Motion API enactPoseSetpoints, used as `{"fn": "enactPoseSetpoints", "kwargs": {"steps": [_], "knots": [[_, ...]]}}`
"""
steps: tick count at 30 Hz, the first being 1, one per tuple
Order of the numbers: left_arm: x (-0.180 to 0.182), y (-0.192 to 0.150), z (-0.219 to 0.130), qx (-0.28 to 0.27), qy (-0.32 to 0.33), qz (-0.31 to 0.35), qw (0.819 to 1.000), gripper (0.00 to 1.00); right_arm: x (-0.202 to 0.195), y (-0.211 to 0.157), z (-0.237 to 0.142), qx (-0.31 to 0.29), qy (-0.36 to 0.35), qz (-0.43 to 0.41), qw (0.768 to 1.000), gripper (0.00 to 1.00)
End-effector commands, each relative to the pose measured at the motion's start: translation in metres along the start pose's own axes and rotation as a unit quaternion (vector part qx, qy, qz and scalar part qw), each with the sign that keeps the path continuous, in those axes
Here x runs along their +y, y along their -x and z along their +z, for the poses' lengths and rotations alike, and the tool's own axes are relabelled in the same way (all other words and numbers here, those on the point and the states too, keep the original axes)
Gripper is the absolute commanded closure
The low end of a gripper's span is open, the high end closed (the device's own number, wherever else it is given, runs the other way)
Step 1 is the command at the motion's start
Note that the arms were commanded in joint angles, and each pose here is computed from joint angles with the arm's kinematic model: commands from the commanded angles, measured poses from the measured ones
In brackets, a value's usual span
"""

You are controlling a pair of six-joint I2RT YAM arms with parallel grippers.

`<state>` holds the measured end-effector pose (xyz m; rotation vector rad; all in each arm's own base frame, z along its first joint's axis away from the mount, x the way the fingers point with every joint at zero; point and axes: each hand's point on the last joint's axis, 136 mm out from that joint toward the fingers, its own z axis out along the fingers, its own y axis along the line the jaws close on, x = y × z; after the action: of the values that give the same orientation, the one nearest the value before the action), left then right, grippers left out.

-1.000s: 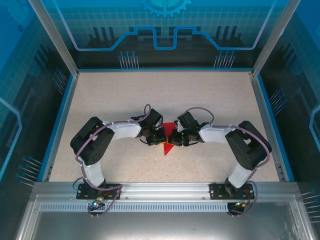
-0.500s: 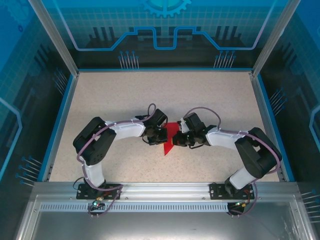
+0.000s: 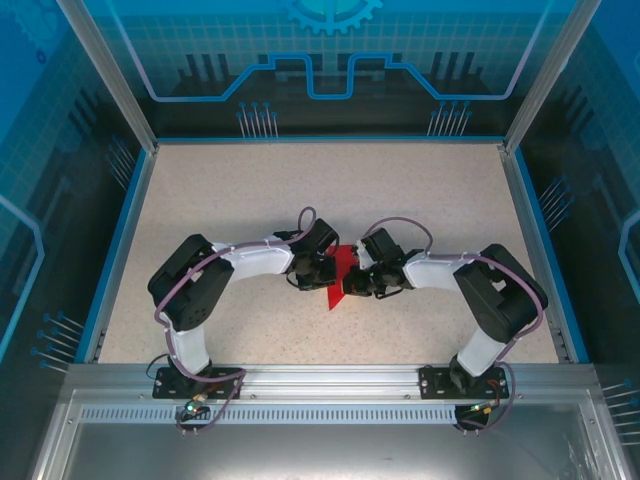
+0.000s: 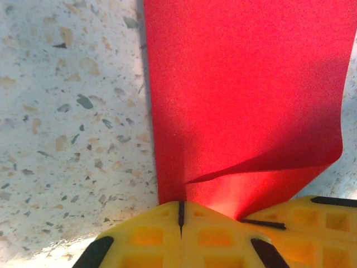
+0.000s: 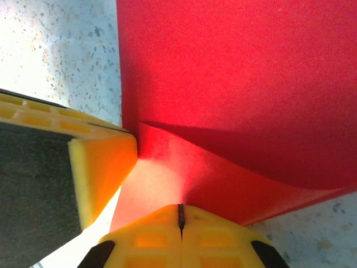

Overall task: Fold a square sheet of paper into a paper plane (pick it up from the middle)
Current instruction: Third fold the triangle at the center of the table.

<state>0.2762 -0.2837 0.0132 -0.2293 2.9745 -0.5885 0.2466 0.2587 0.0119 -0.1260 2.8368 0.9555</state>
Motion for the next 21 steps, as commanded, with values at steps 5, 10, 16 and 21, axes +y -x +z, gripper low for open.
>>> {"fn": "enactPoseSetpoints", "kwargs": {"steps": [5, 10, 16, 21], "knots": [[0.06, -0.023, 0.013, 0.037, 0.124, -0.005, 0.992, 1.0, -0.029, 0.013, -0.002, -0.016, -0.039, 0.031, 0.999, 1.0], [0.066, -0.025, 0.015, 0.039, 0.134, -0.007, 0.99, 1.0, -0.044, 0.027, -0.015, -0.042, -0.065, 0.062, 0.995, 1.0], [0.065, -0.025, 0.015, 0.038, 0.132, -0.008, 0.99, 1.0, -0.039, 0.043, -0.04, -0.085, -0.056, 0.071, 0.992, 1.0], [0.06, -0.024, 0.015, 0.037, 0.128, -0.004, 0.991, 1.0, 0.001, 0.039, -0.037, -0.066, -0.015, 0.004, 0.998, 1.0]]}}
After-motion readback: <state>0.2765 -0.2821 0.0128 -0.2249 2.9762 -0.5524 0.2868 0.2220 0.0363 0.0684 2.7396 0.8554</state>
